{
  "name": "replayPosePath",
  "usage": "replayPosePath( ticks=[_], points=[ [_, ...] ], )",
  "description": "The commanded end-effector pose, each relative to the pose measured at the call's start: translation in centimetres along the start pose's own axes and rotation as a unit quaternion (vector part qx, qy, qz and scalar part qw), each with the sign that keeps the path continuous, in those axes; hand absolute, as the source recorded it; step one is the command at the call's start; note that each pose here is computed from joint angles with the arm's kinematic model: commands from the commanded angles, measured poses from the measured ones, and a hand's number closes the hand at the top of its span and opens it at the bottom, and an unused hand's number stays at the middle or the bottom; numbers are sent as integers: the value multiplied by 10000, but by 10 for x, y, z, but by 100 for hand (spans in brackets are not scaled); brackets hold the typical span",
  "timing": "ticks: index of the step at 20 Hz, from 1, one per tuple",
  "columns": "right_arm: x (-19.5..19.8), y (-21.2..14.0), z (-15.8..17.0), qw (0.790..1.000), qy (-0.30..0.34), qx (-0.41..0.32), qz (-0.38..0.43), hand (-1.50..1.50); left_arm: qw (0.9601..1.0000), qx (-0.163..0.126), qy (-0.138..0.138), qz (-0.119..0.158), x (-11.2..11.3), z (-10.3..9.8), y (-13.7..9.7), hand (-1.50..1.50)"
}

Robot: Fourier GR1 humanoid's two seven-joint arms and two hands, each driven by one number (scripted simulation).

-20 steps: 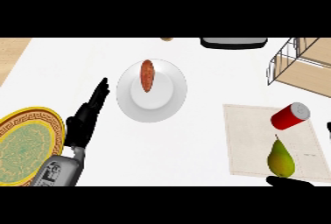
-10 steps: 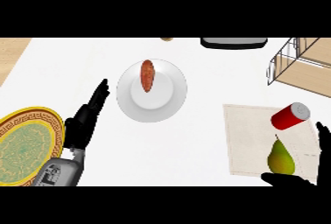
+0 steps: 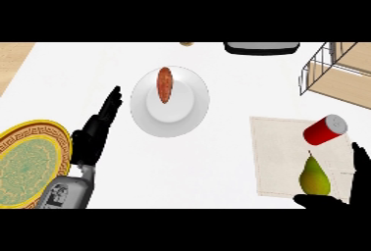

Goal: Pick the pear from the placemat and place it in the tiered shelf

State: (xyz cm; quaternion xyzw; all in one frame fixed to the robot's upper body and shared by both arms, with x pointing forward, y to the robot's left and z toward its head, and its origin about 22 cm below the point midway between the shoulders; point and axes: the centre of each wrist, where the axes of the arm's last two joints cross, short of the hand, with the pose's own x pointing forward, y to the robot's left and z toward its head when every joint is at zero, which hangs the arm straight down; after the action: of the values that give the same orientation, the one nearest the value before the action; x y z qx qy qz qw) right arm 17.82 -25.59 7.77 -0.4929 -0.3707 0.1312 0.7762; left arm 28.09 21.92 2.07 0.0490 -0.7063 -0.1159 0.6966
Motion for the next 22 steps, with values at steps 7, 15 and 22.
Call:
replayPosePath(
  ticks=[7, 15, 22],
  points=[
    [2, -7, -22, 9999, 97, 49, -2, -150, 10000, 2, -27, 38, -19, 4, 1, 0],
    [-12, 57, -30, 9997, 65, 186, 108, -150, 10000, 12, 74, -18, -13, 4, 3, 0],
    [-13, 43, -14, 9966, 0, 559, 600, 150, 9999, 55, 64, 63, -8, 3, -8, 0]
  ],
)
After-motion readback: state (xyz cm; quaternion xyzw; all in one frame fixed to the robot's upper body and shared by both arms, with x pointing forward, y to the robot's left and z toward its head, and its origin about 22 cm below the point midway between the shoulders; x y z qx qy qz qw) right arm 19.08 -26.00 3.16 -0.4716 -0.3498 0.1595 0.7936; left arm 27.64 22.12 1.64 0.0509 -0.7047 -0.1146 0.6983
